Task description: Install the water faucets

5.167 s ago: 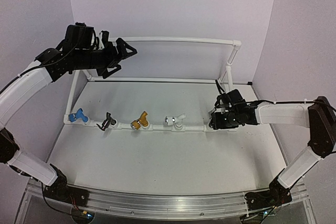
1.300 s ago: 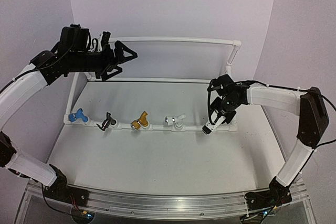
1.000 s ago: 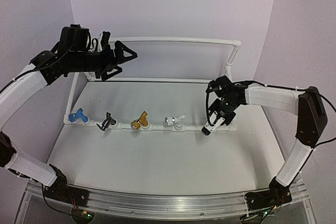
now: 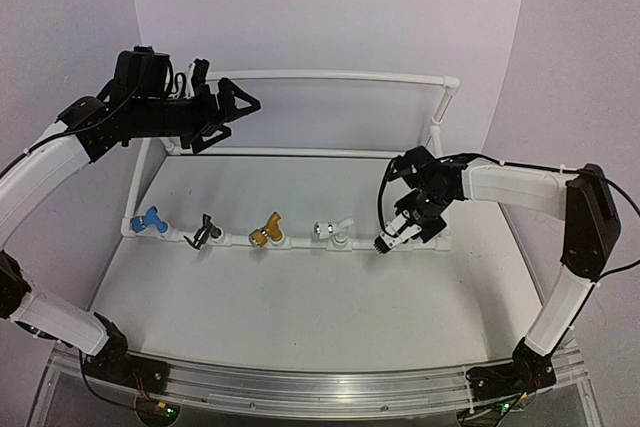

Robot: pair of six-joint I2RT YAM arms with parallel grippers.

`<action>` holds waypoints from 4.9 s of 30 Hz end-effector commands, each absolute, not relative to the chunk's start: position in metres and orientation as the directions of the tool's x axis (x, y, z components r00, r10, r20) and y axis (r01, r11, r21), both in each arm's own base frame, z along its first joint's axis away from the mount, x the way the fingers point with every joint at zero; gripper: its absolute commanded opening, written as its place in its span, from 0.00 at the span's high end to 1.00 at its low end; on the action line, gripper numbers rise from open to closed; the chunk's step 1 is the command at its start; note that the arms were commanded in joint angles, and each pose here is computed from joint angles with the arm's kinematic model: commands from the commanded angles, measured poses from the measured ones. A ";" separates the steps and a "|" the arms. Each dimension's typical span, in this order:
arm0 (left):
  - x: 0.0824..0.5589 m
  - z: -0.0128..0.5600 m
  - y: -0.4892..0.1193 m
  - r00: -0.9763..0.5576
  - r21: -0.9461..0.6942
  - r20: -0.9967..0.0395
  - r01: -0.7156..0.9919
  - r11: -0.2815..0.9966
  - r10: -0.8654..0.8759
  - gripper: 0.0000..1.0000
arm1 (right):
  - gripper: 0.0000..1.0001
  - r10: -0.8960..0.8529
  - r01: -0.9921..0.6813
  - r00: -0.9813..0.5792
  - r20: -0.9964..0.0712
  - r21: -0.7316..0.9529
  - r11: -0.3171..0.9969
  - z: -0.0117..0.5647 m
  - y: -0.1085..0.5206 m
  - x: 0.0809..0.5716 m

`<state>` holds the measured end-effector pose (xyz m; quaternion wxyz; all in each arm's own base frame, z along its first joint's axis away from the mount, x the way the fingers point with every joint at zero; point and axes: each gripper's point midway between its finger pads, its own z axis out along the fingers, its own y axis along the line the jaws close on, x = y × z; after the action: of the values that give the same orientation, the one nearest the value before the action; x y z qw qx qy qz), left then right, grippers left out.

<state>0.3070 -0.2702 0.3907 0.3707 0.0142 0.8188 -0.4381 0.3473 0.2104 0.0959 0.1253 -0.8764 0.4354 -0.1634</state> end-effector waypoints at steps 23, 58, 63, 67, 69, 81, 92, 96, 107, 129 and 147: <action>0.324 0.403 -0.267 -0.667 -0.705 -0.651 0.352 0.616 -0.364 0.02 | 1.00 -0.987 -0.954 -0.139 -0.074 -0.256 0.154 0.076 0.225 0.336; 0.324 0.400 -0.260 -0.664 -0.727 -0.628 0.314 0.610 -0.407 0.02 | 0.90 -0.693 -0.704 -0.710 -0.127 0.101 0.703 0.057 0.259 0.309; 0.324 0.401 -0.260 -0.663 -0.726 -0.629 0.314 0.611 -0.406 0.02 | 0.76 -0.688 -0.701 -0.713 -0.135 0.096 0.707 0.060 0.257 0.313; 0.325 0.401 -0.261 -0.664 -0.725 -0.630 0.317 0.612 -0.403 0.02 | 0.65 -0.683 -0.698 -0.715 -0.146 0.098 0.710 0.063 0.256 0.318; 0.326 0.401 -0.261 -0.664 -0.725 -0.631 0.318 0.612 -0.403 0.02 | 0.65 -0.684 -0.699 -0.714 -0.148 0.101 0.708 0.065 0.256 0.318; 0.326 0.401 -0.262 -0.668 -0.724 -0.629 0.318 0.612 -0.398 0.02 | 0.33 -0.700 -0.728 -0.681 -0.215 0.093 0.680 0.093 0.261 0.327; 0.325 0.398 -0.261 -0.674 -0.719 -0.629 0.313 0.620 -0.389 0.01 | 0.07 -0.695 -0.735 -0.655 -0.296 0.037 0.677 0.133 0.253 0.342; 0.323 0.395 -0.261 -0.679 -0.715 -0.629 0.315 0.625 -0.378 0.01 | 0.07 -0.714 -0.761 -0.613 -0.338 0.012 0.648 0.152 0.246 0.352; 0.321 0.394 -0.264 -0.692 -0.708 -0.630 0.324 0.627 -0.353 0.01 | 0.04 -0.937 -0.924 0.208 -0.282 -0.371 -0.094 0.236 0.230 0.328; 0.322 0.388 -0.278 -0.728 -0.702 -0.622 0.356 0.617 -0.288 0.00 | 0.02 -0.884 -0.788 0.467 0.007 -0.451 -0.419 0.160 0.209 0.299; 0.320 0.393 -0.275 -0.718 -0.704 -0.627 0.355 0.616 -0.303 0.00 | 0.02 -0.891 -0.808 0.448 0.074 -0.393 -0.439 0.111 0.209 0.315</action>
<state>0.3220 -0.2782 0.3655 0.3492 0.0091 0.8350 -0.4251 0.3082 0.2102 0.1203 0.1601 -0.8398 0.5049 -0.1190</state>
